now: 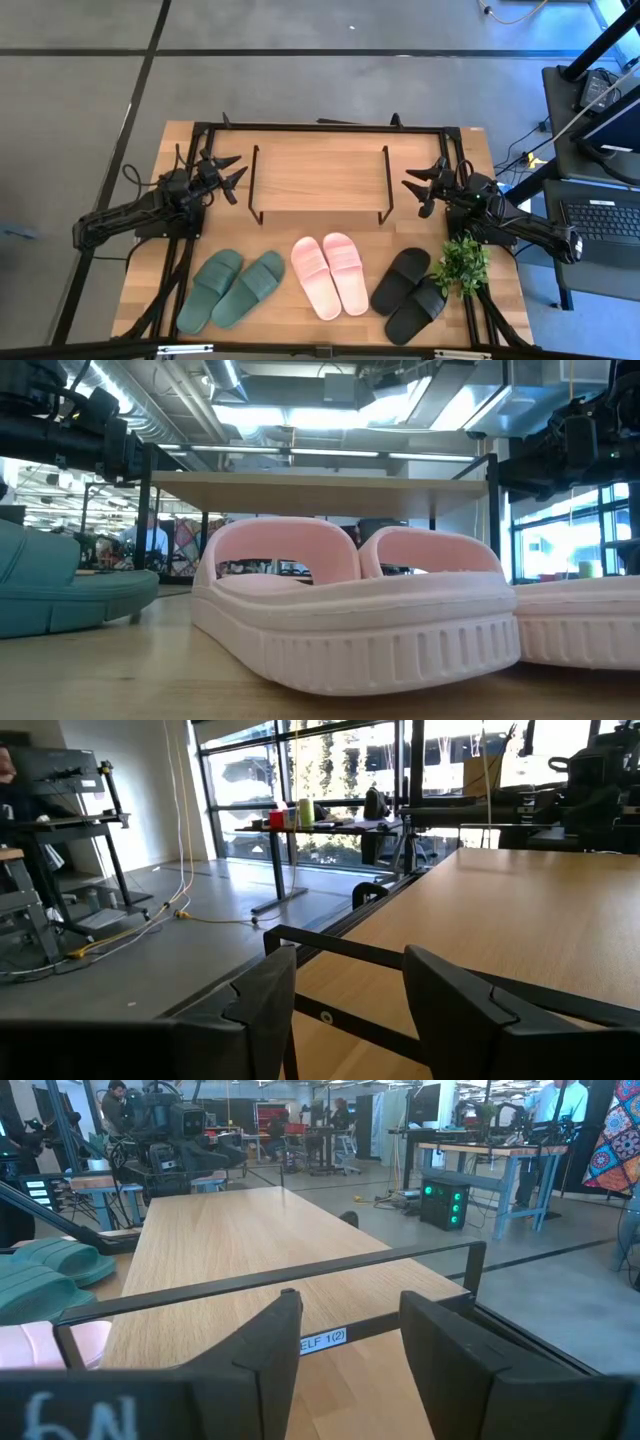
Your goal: Pick and place slides into the shelf
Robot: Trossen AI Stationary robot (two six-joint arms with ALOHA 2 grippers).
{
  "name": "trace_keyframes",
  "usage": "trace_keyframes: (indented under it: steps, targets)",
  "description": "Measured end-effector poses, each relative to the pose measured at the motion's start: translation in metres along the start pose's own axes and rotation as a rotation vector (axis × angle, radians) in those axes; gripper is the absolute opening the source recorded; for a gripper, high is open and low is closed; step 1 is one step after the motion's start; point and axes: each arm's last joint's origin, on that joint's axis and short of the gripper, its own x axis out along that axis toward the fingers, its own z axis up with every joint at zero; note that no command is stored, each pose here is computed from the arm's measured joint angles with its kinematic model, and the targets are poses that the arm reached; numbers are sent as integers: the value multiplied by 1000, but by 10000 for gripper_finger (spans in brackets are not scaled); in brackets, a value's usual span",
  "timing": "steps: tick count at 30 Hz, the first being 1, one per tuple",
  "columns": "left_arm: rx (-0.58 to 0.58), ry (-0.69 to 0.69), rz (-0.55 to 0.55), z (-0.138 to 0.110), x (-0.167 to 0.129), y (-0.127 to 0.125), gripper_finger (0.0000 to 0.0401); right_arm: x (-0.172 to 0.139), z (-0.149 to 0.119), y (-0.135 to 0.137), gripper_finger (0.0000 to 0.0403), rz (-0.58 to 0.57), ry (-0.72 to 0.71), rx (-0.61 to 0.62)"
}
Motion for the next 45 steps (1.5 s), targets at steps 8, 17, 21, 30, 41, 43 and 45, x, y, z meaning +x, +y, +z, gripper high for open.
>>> trace_keyframes:
  steps: [8, 17, 21, 30, 41, 43, 45]
  targets:
    - [0, 0, -1, 0, 0, 0, 179, 0, 0, 0, 172, 0, 0, 0]
    - [0, 0, -1, 0, 0, 0, 179, 0, 0, 0, 172, 0, 0, 0]
    - [0, 0, 0, 0, 0, 0, 179, 0, 0, 0, 172, 0, 0, 0]
    - [0, 0, -1, 0, 0, 0, 179, 0, 0, 0, 172, 1, 0, 27]
    - [0, 0, 0, 0, 0, 0, 179, -1, 15, 4, 172, 141, -153, 45]
    - [0, 0, -1, 0, 0, 0, 179, -3, 24, 6, 172, 185, -237, -1]
    - [0, 0, 0, 0, 0, 0, 179, -6, 34, 6, 172, 185, -275, -43]
